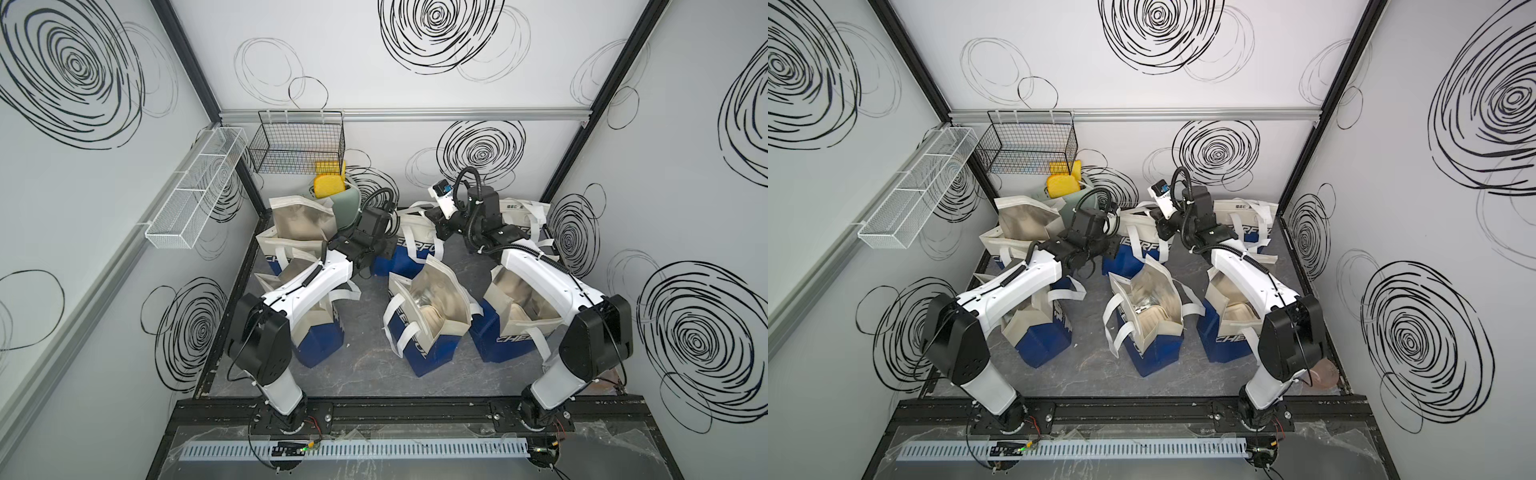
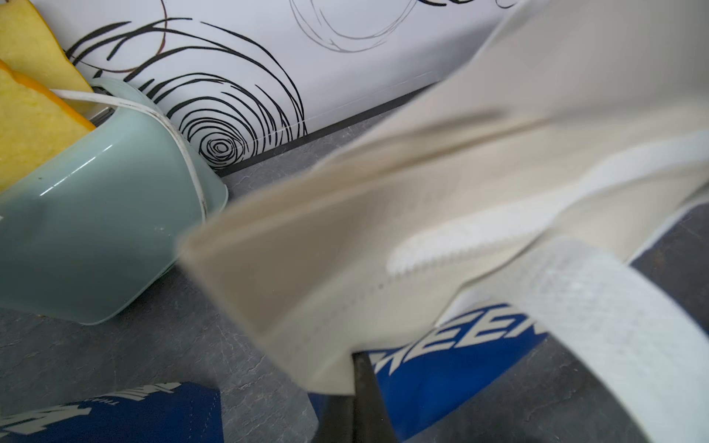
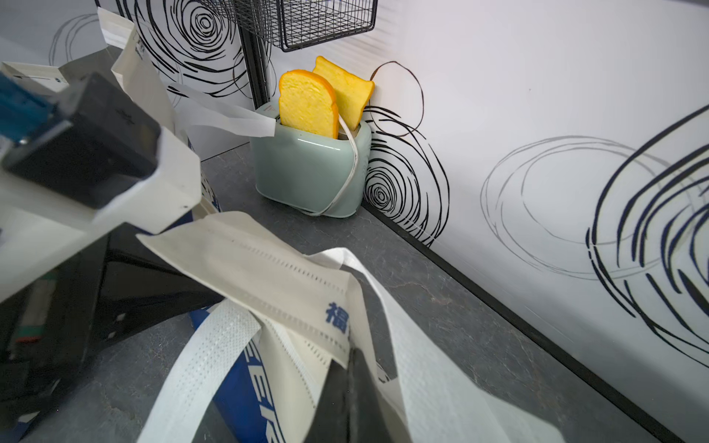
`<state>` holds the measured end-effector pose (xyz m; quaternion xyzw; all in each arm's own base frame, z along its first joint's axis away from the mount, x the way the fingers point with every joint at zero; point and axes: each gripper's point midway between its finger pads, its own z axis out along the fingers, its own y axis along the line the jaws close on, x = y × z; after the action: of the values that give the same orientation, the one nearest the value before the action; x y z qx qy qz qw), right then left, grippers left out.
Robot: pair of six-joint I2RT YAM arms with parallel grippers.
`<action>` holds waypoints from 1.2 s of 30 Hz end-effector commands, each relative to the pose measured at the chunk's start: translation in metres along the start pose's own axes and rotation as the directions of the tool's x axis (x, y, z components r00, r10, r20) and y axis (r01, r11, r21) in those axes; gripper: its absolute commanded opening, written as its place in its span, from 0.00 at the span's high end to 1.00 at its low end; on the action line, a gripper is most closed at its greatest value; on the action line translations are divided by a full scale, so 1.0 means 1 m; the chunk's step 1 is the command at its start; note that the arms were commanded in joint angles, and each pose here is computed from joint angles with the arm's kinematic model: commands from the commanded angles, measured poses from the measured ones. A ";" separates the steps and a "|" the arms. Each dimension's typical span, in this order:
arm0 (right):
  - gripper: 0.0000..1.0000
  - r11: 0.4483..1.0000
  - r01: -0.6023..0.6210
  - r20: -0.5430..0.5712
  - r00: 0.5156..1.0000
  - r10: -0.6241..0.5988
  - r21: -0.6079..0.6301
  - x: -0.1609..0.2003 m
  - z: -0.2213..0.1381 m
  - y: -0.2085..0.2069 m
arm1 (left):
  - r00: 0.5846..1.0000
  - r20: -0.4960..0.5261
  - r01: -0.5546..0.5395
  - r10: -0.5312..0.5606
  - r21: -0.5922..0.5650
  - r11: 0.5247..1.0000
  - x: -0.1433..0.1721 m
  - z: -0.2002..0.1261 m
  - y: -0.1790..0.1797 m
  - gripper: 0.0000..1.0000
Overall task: Open the takeout bag
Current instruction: Open the takeout bag at the center of the board, then place the takeout bag at the center of the board.
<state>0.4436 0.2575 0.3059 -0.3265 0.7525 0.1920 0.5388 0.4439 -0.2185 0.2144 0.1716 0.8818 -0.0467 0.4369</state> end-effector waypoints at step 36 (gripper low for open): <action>0.83 0.976 -0.062 0.232 0.973 0.012 0.208 -0.080 -0.047 -0.033 | 0.990 0.118 0.077 -0.073 -0.029 0.997 0.020 -0.033 0.023 1.00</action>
<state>0.4528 0.2428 0.3711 -0.2641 0.7205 0.1728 0.6175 0.4126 -0.1751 0.2014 0.1266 0.8835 -0.0381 0.4495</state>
